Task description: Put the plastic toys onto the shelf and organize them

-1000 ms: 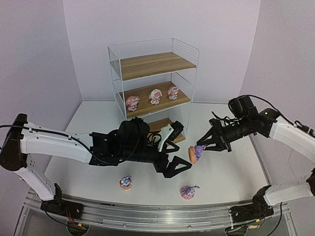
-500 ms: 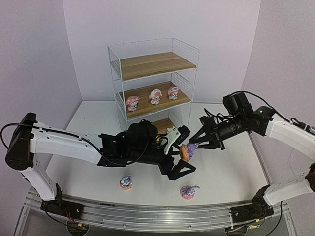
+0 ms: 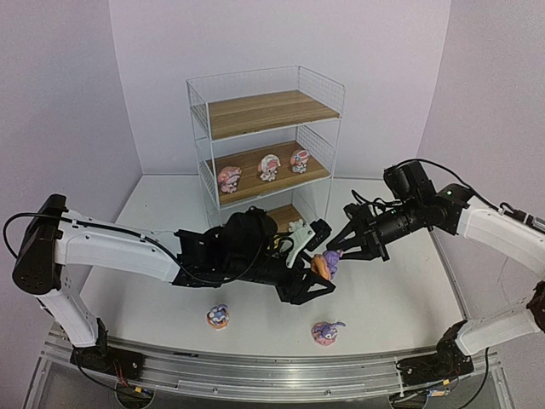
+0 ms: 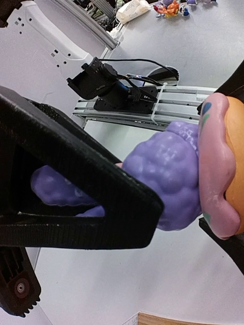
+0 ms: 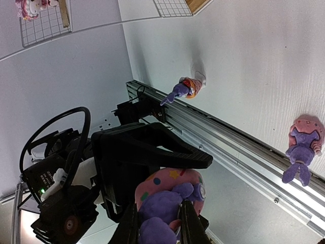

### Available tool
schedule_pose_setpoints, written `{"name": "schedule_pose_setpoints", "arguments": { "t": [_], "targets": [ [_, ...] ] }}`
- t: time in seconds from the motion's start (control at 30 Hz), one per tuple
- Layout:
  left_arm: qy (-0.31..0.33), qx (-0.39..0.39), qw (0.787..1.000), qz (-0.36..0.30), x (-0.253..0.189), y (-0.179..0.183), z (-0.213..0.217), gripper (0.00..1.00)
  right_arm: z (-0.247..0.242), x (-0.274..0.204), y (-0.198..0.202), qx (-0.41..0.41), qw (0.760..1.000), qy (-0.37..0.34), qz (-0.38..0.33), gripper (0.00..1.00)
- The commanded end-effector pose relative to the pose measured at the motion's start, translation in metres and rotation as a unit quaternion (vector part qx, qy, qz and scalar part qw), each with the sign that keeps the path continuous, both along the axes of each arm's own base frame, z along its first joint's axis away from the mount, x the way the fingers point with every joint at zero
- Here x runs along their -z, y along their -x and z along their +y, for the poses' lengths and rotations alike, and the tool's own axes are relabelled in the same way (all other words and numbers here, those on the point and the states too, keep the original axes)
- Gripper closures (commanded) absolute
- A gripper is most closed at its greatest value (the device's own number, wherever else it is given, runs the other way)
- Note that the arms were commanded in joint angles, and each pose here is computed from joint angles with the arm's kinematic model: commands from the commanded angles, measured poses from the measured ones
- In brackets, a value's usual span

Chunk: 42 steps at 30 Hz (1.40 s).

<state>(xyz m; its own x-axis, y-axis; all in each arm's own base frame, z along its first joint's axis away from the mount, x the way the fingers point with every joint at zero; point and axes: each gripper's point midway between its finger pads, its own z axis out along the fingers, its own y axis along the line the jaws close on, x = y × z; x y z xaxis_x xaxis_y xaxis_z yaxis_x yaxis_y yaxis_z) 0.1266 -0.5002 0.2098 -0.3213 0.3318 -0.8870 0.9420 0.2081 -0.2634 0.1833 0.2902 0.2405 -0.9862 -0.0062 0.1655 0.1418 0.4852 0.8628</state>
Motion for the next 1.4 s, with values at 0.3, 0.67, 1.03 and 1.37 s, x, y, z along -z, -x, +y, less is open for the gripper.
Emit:
{"name": "schedule_pose_setpoints", "arguments": {
  "t": [0.3, 0.67, 1.03, 1.37],
  "targets": [
    [0.125, 0.013, 0.992, 0.015, -0.063, 0.011, -0.003, 1.00, 0.005, -0.054, -0.005, -0.044, 0.982, -0.055, -0.176, 0.30],
    [0.310, 0.077, 0.946, 0.053, -0.141, 0.042, 0.052, 1.00, -0.021, -0.131, 0.019, -0.028, 0.860, -0.180, -0.477, 0.10],
    [0.373, 0.121, 0.920, 0.024, -0.177, 0.058, 0.079, 1.00, -0.004, -0.150, 0.047, -0.044, 0.760, -0.317, -0.565, 0.11],
    [0.352, 0.072, 0.933, 0.005, -0.168, 0.036, 0.077, 1.00, 0.039, -0.150, 0.047, -0.054, 0.752, -0.308, -0.580, 0.14]
  ]
}}
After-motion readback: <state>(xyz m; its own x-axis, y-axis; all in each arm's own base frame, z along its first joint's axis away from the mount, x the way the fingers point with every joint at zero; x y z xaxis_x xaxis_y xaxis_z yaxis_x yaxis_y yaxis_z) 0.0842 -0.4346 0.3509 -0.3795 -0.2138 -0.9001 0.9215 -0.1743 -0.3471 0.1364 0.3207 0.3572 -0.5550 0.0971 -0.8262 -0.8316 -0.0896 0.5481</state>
